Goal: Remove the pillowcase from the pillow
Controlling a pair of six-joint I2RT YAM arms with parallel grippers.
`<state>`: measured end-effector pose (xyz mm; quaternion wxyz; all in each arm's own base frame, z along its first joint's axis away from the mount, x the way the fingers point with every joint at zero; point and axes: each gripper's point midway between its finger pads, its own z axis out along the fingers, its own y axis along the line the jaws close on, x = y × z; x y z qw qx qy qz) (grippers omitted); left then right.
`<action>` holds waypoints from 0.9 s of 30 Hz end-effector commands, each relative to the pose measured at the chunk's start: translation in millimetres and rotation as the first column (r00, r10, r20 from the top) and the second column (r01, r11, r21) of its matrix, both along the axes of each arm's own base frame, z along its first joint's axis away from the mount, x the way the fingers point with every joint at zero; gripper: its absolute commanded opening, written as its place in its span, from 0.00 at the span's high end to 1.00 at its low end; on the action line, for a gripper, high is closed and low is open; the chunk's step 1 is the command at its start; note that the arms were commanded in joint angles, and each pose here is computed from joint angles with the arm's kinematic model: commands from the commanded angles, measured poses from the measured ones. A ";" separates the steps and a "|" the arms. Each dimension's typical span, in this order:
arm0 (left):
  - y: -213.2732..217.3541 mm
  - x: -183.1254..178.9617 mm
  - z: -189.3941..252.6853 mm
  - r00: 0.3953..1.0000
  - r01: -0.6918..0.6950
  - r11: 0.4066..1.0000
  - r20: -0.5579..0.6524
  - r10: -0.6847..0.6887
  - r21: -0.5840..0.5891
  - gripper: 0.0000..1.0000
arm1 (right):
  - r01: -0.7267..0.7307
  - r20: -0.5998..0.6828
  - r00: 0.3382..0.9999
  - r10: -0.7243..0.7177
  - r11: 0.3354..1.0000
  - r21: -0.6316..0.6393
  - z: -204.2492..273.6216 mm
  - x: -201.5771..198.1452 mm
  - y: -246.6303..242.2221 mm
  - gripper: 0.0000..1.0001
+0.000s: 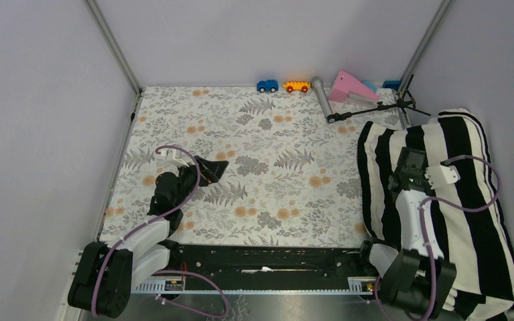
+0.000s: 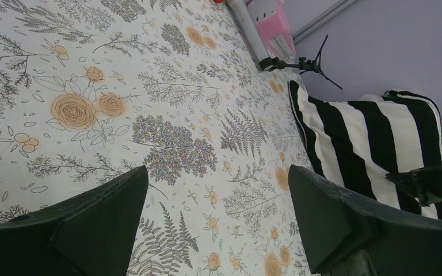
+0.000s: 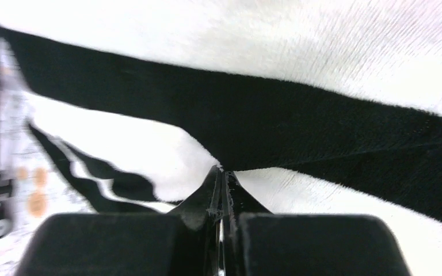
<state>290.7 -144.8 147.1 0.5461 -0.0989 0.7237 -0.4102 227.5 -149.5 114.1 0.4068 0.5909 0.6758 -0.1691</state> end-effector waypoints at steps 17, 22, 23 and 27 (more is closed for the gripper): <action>-4.6 0.7 20.5 0.997 0.023 1.000 0.075 -0.021 -0.017 0.01 | -0.629 0.433 0.642 0.633 0.758 -0.174 188.2 52.3 107.3 1.00; -7.6 0.9 19.4 0.997 0.040 0.999 0.071 -0.038 -0.022 0.01 | -0.801 0.419 0.471 0.776 0.575 -0.165 196.2 64.5 172.4 1.00; -7.6 1.6 18.5 0.997 0.039 0.999 0.067 -0.038 -0.023 0.01 | -0.834 0.422 0.415 0.806 0.522 -0.178 199.6 65.3 190.6 1.00; -7.2 1.8 16.5 0.997 0.035 0.999 0.062 -0.033 -0.021 0.01 | -0.921 0.423 0.220 0.879 0.330 -0.208 215.7 62.1 252.3 1.00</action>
